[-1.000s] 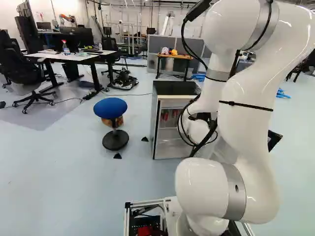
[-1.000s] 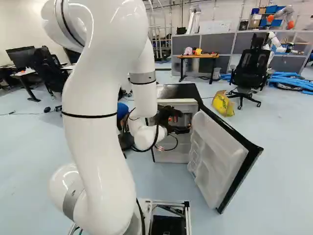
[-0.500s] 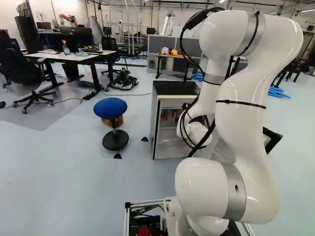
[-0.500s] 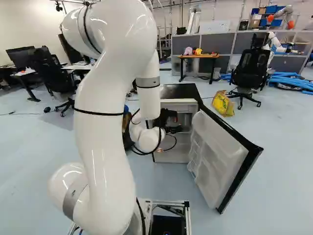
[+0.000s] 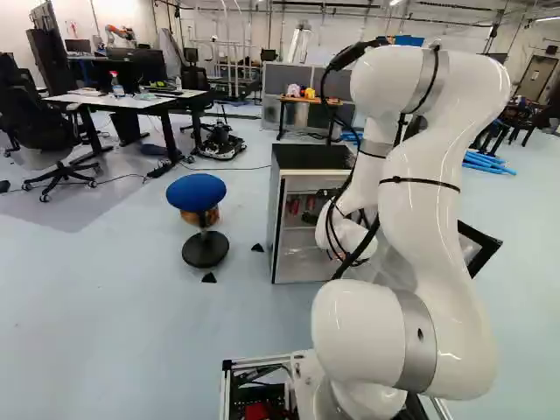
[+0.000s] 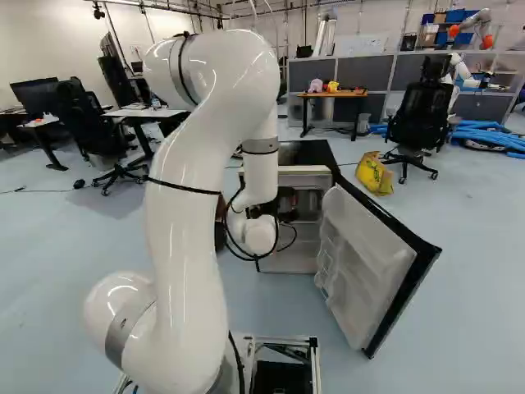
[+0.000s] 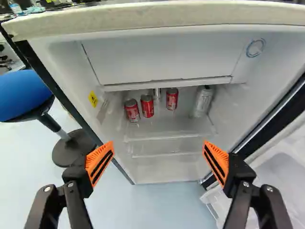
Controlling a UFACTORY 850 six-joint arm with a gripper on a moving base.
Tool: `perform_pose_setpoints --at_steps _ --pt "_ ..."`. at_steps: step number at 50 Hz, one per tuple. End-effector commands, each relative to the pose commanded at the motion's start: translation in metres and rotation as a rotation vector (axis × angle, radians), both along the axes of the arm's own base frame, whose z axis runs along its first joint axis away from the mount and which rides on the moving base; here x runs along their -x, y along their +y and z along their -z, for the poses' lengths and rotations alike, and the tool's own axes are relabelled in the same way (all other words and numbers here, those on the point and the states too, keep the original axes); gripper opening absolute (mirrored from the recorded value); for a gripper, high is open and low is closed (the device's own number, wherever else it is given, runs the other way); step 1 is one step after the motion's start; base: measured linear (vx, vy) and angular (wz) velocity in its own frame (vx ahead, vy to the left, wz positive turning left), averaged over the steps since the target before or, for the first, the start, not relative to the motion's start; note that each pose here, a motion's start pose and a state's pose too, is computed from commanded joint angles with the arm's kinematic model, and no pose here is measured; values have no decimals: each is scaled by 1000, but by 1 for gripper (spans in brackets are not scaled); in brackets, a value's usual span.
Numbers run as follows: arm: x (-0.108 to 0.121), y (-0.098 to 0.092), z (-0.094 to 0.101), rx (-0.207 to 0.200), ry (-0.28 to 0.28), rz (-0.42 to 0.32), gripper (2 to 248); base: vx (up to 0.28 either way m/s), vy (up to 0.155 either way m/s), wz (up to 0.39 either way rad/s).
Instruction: Grab a drink from the fridge
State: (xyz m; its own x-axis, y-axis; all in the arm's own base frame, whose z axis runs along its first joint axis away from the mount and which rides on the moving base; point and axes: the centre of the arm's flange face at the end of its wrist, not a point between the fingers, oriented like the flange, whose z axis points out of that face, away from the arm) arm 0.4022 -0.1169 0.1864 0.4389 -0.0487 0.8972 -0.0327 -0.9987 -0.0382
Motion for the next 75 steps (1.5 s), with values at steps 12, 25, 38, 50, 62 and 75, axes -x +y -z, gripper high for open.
perform_pose_setpoints --at_steps 12,25,38,50,62,75 --pt "-18 -10 18 -1 1 5 247 0 0 0" --pt "-37 -22 38 -2 -10 -4 247 0 0 0" --pt "-53 -33 57 -5 -29 -22 247 0 0 0" --pt "-59 -35 72 -14 -37 -56 247 0 0 0" --pt "-60 -31 86 -28 -40 -106 247 0 0 0" --pt "-61 -28 101 -44 -44 -150 247 0 0 0"
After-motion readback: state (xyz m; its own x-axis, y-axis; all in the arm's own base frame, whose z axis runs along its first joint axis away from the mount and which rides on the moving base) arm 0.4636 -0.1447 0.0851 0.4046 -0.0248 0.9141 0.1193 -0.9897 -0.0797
